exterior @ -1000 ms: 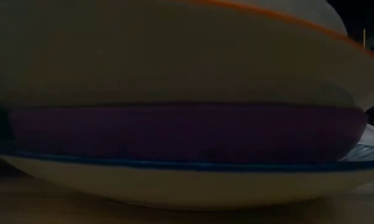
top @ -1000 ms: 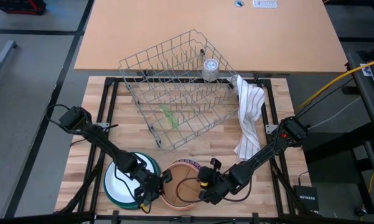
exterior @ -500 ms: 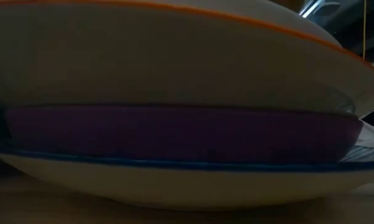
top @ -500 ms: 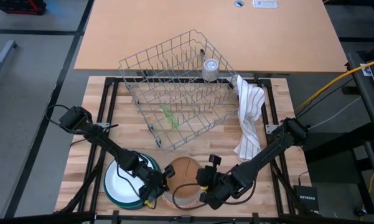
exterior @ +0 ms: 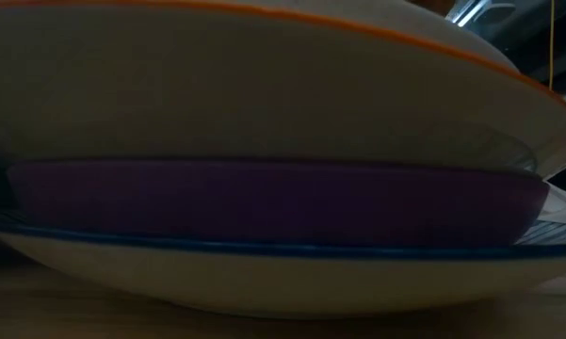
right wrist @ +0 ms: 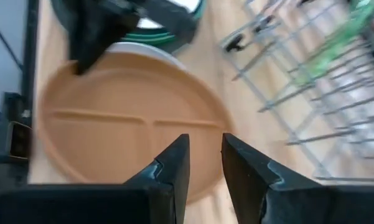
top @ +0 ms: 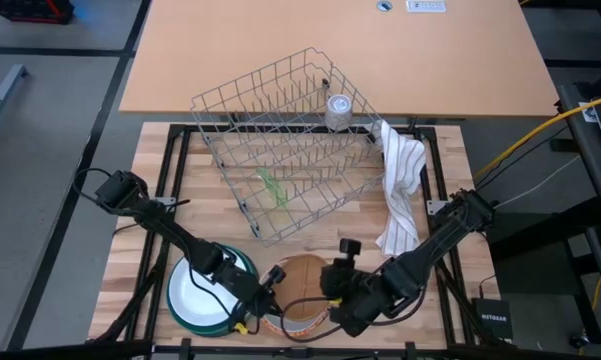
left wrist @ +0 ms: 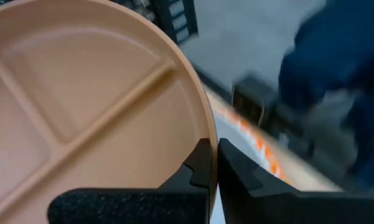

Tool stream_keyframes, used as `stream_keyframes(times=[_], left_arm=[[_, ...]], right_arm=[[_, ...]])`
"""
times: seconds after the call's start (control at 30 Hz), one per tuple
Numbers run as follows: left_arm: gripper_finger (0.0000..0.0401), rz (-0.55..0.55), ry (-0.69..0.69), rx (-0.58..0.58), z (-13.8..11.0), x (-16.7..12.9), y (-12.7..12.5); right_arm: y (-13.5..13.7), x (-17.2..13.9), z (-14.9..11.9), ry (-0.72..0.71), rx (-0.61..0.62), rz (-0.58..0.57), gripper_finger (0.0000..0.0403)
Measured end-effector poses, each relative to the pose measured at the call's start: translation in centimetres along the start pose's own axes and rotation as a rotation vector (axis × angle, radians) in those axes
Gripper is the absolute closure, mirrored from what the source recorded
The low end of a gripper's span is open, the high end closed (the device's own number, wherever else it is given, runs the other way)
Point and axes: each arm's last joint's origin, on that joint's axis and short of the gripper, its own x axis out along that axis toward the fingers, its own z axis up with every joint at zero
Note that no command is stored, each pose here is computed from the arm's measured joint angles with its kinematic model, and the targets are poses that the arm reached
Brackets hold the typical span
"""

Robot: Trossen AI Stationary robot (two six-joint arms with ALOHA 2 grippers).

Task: Sort dishes
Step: Put the brown plate into the dish rack

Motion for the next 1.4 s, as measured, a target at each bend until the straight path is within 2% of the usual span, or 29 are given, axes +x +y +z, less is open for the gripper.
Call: stream_keyframes(times=[0.23, 0.3, 0.43, 0.7, 0.8, 0.93, 1.03, 1.17, 1.4], left_arm=[[0.04, 0.077, -0.274, -0.244, 2.6, -0.4, 0.6], [0.04, 0.129, -0.356, -0.295, 3.3, -0.7, 0.9], [0.04, 0.26, -0.523, -0.411, 4.6, -1.4, 1.8], [0.04, 0.571, -0.883, -0.578, 6.5, -4.0, 4.8], [0.04, 0.643, -0.982, -0.61, 6.7, -5.0, 6.5], [0.04, 0.723, -1.045, -0.695, 6.1, -5.6, 9.0], [0.04, 0.77, -1.08, -0.809, 5.3, -5.9, 11.1], [0.04, 0.848, -1.128, -0.926, 4.4, -6.3, 13.2], [0.04, 1.002, -1.145, -1.02, 3.7, -6.7, 14.1]], right_arm=[[-2.8, -4.8, 1.0, -0.016, -0.12, -0.177, 0.0306], [-3.5, -6.4, 1.2, -0.048, -0.148, -0.226, 0.0306], [-4.9, -9.7, 2.0, -0.169, -0.231, -0.238, 0.0306], [-10.4, -15.5, 1.7, -0.379, -0.176, -0.401, 0.0306], [-12.6, -17.3, 1.3, -0.418, -0.125, -0.4, 0.0306], [-15.7, -18.8, 0.9, -0.436, -0.061, -0.394, 0.0306], [-17.9, -19.2, 0.6, -0.432, -0.01, -0.421, 0.0306], [-19.8, -17.7, 0.2, -0.372, 0.039, -0.49, 0.0306], [-22.6, -13.2, -0.9, -0.186, 0.064, -0.568, 0.0306]])
